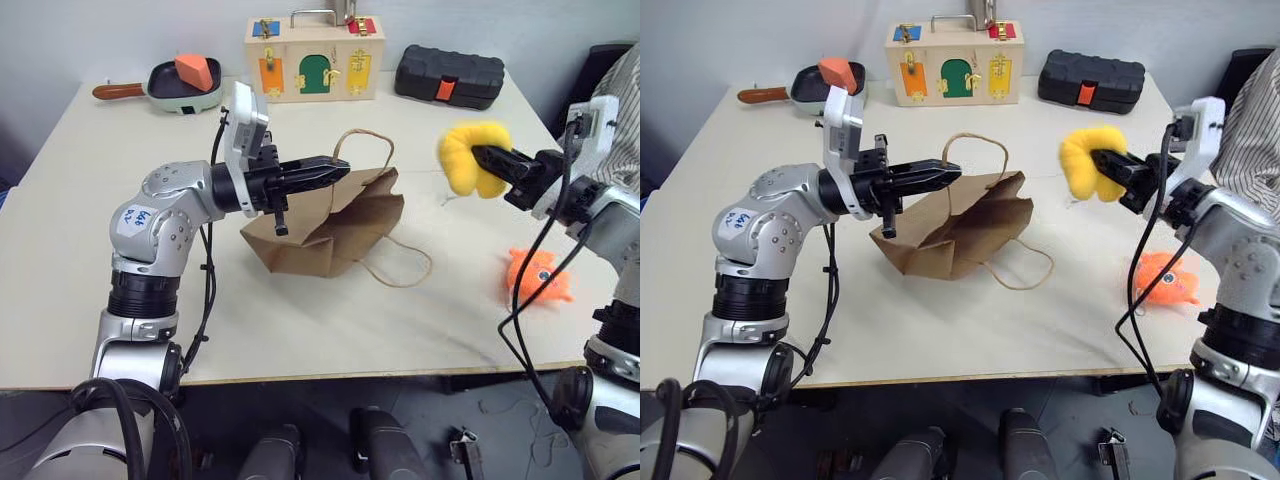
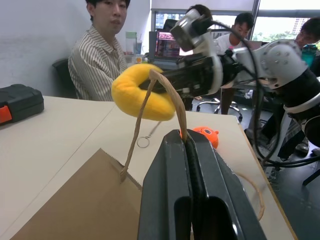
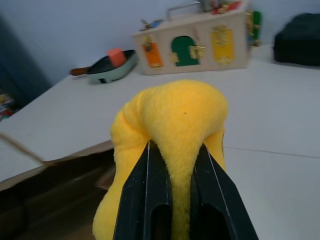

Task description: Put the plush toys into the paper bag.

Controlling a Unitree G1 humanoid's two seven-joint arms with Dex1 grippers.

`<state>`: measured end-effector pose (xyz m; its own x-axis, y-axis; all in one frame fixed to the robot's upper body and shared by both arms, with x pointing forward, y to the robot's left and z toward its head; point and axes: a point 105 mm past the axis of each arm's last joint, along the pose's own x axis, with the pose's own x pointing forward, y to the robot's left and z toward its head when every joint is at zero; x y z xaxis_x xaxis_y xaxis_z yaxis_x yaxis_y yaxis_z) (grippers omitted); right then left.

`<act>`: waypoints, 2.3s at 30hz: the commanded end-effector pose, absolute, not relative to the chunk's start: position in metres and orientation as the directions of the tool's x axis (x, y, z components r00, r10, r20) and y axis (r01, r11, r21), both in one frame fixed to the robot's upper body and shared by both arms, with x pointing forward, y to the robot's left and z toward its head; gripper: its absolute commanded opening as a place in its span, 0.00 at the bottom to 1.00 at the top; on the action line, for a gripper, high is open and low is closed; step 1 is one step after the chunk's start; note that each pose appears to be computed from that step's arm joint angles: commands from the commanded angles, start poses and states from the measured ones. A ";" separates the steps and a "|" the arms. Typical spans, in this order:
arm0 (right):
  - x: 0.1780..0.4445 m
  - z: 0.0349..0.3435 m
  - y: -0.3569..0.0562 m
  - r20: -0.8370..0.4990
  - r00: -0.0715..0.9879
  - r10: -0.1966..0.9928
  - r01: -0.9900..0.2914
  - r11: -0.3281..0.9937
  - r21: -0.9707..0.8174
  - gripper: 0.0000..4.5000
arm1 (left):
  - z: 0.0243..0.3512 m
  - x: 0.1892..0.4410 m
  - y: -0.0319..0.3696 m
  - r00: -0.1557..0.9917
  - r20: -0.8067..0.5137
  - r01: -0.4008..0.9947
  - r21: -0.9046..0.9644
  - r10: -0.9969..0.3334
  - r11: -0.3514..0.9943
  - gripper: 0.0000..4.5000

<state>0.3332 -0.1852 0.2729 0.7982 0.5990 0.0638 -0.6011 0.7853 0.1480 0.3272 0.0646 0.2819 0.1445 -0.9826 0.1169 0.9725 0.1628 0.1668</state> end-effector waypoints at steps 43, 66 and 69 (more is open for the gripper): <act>0.349 0.253 0.007 0.086 0.431 0.898 -0.328 0.244 -0.913 0.00 | 0.300 0.328 0.069 0.156 0.185 0.959 0.205 -0.970 0.194 0.00; 0.399 0.169 -0.005 -0.143 0.596 0.790 -0.796 0.559 -0.231 0.15 | 0.303 0.328 0.072 0.151 0.186 0.963 0.195 -0.971 0.188 0.00; 0.397 0.176 -0.013 -0.124 0.617 0.777 -0.775 0.573 -0.265 0.37 | 0.302 0.329 0.074 0.159 0.185 0.961 0.196 -0.970 0.195 0.00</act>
<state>0.3999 -0.0093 0.1612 0.6042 0.7783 -0.1711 -0.7923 0.5639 -0.2329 0.3326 0.0673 0.2910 0.1627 -0.9750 0.1516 0.9694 0.1865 0.1594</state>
